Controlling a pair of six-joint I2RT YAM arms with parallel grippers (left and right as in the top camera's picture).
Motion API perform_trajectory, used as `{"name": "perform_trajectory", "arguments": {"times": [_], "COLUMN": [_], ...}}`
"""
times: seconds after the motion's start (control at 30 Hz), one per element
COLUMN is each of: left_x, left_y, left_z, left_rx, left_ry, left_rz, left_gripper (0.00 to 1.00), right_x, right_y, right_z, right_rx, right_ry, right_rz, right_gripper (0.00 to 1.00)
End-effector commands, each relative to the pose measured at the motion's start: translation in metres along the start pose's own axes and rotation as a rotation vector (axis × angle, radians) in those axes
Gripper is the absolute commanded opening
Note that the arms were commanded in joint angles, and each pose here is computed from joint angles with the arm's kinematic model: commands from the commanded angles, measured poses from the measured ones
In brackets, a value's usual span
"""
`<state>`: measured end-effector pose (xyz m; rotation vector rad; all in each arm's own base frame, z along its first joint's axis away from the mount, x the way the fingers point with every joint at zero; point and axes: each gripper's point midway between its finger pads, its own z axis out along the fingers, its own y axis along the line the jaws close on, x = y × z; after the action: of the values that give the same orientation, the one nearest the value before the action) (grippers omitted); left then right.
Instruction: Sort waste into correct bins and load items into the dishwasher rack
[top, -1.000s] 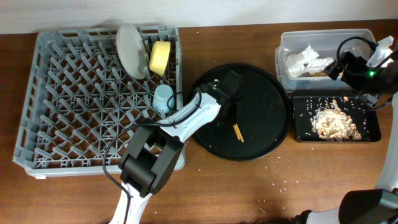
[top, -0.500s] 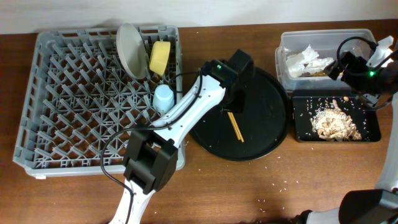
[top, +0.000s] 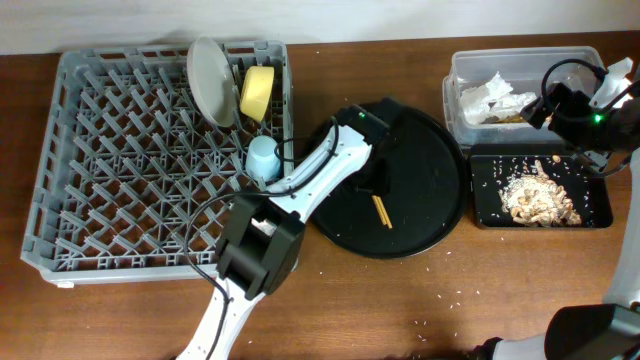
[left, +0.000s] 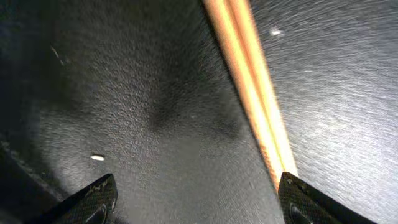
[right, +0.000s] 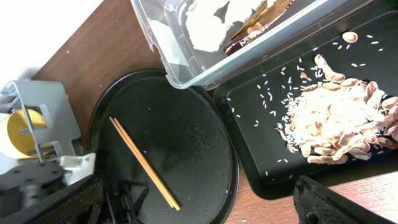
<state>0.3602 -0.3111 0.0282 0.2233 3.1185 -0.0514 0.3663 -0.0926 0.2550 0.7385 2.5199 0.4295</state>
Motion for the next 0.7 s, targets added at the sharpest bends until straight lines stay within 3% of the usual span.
{"name": "perform_trajectory", "arguments": {"times": [0.0, 0.5, 0.6, 0.67], "left_x": [0.002, 0.011, 0.023, 0.023], "left_y": [0.005, -0.004, 0.003, 0.003], "left_z": [0.014, 0.038, 0.036, 0.036], "left_rx": [-0.033, 0.013, -0.020, -0.020], "left_ry": [0.023, 0.100, 0.147, 0.146], "left_rz": [-0.056, -0.060, -0.059, -0.059], "left_gripper": [0.82, 0.80, 0.66, 0.43], "right_x": [-0.002, -0.002, -0.002, -0.002], "right_y": [-0.001, -0.001, -0.001, -0.001], "right_z": [-0.003, -0.003, -0.003, -0.003], "right_rx": [0.004, 0.004, 0.004, 0.004], "right_ry": [-0.010, -0.010, -0.010, -0.010], "right_rz": [-0.007, -0.007, -0.007, -0.007], "right_gripper": [0.98, 0.98, 0.98, 0.99]}}
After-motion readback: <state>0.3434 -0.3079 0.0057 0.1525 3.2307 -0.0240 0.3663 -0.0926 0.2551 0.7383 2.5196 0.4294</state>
